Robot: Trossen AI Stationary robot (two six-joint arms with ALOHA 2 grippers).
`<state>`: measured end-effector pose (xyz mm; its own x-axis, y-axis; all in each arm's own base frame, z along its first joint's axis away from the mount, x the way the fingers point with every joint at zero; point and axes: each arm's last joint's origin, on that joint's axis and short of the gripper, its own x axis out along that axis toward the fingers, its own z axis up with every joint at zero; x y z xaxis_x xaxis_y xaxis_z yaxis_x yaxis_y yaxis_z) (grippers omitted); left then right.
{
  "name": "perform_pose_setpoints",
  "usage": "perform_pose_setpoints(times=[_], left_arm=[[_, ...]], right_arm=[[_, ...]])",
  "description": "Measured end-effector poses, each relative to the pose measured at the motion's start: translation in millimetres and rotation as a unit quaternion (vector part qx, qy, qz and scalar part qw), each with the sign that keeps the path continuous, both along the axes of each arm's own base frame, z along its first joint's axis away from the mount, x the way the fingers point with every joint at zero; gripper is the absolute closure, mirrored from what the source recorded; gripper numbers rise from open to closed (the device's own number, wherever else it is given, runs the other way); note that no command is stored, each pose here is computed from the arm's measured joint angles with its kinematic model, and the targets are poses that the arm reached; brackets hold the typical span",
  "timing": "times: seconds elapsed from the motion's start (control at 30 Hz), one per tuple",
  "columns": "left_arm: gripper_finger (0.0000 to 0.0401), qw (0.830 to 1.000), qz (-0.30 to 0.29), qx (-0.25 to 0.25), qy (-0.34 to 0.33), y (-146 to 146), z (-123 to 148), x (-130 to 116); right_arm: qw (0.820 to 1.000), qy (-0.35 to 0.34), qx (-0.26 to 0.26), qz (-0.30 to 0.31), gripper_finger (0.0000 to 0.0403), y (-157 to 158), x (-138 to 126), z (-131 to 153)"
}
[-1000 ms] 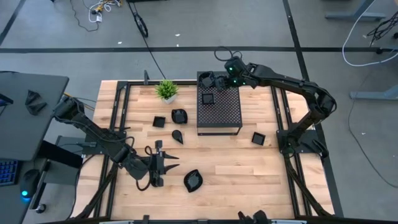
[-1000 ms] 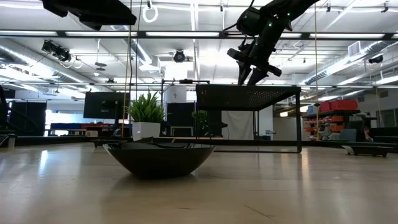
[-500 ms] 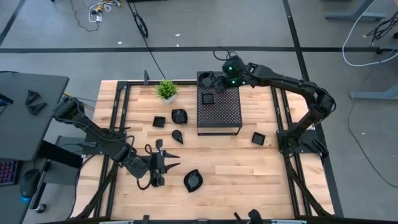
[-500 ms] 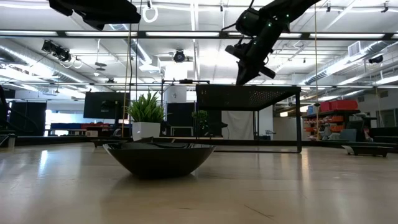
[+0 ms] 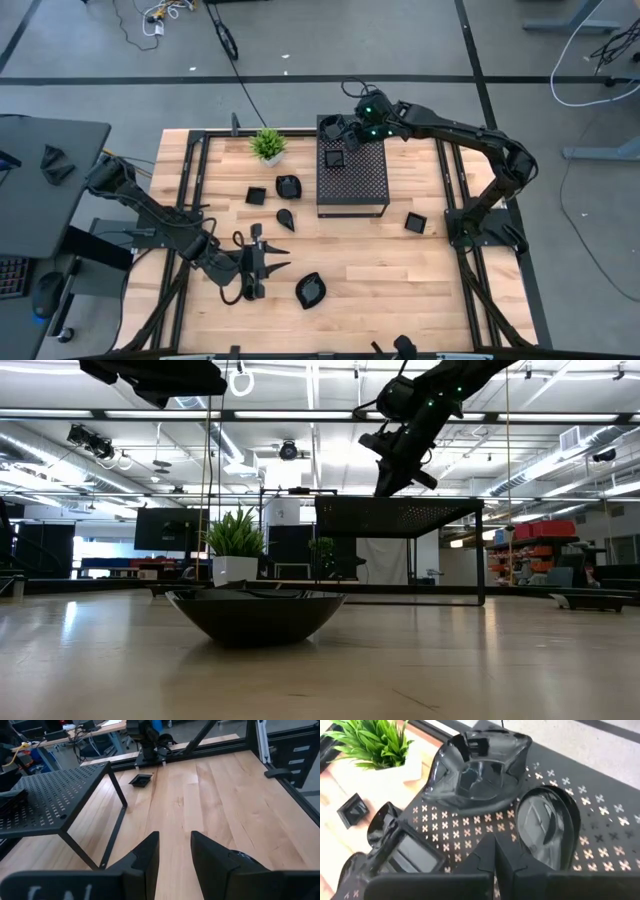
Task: Pick & Place Mini shaped plates
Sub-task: Stack the bottom right drop shaped plate on top of the drop shaped plates on the shelf
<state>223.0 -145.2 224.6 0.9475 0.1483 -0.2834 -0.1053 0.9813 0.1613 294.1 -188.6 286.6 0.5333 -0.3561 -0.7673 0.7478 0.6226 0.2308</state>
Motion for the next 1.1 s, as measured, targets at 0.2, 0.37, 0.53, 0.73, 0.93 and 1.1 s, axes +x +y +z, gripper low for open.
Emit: perform_pose_setpoints(times=[0.2, 0.37, 0.53, 0.73, 0.93, 1.1], left_arm=[[0.0284, 1.000, 0.000, -0.001, -0.001, -0.1, 0.2, 0.1], [0.0284, 1.000, 0.000, -0.001, -0.001, -0.1, 0.2, 0.1], [0.0284, 1.000, 0.000, -0.001, -0.001, -0.1, 0.2, 0.1], [0.0284, 1.000, 0.000, -0.001, -0.001, -0.1, 0.2, 0.1], [0.0284, 1.000, 0.000, -0.002, -0.001, -0.1, 0.2, 0.1], [0.0284, 1.000, 0.000, -0.003, -0.001, -0.1, 0.2, 0.1]], right_arm=[[0.999, -0.007, -0.008, -0.036, 0.0398, -6.0, 4.1, -4.3], [0.999, 0.011, 0.003, -0.040, 0.0399, -10.5, 5.8, -14.7], [0.999, -0.001, -0.015, -0.033, 0.0398, -10.7, 7.9, -11.1], [0.997, -0.007, -0.027, -0.067, 0.0395, -10.3, 3.9, -4.2], [0.997, 0.016, -0.017, -0.077, 0.0398, -10.8, 2.2, -10.3], [0.997, 0.017, -0.025, -0.069, 0.0397, -10.5, 1.8, -8.6]])
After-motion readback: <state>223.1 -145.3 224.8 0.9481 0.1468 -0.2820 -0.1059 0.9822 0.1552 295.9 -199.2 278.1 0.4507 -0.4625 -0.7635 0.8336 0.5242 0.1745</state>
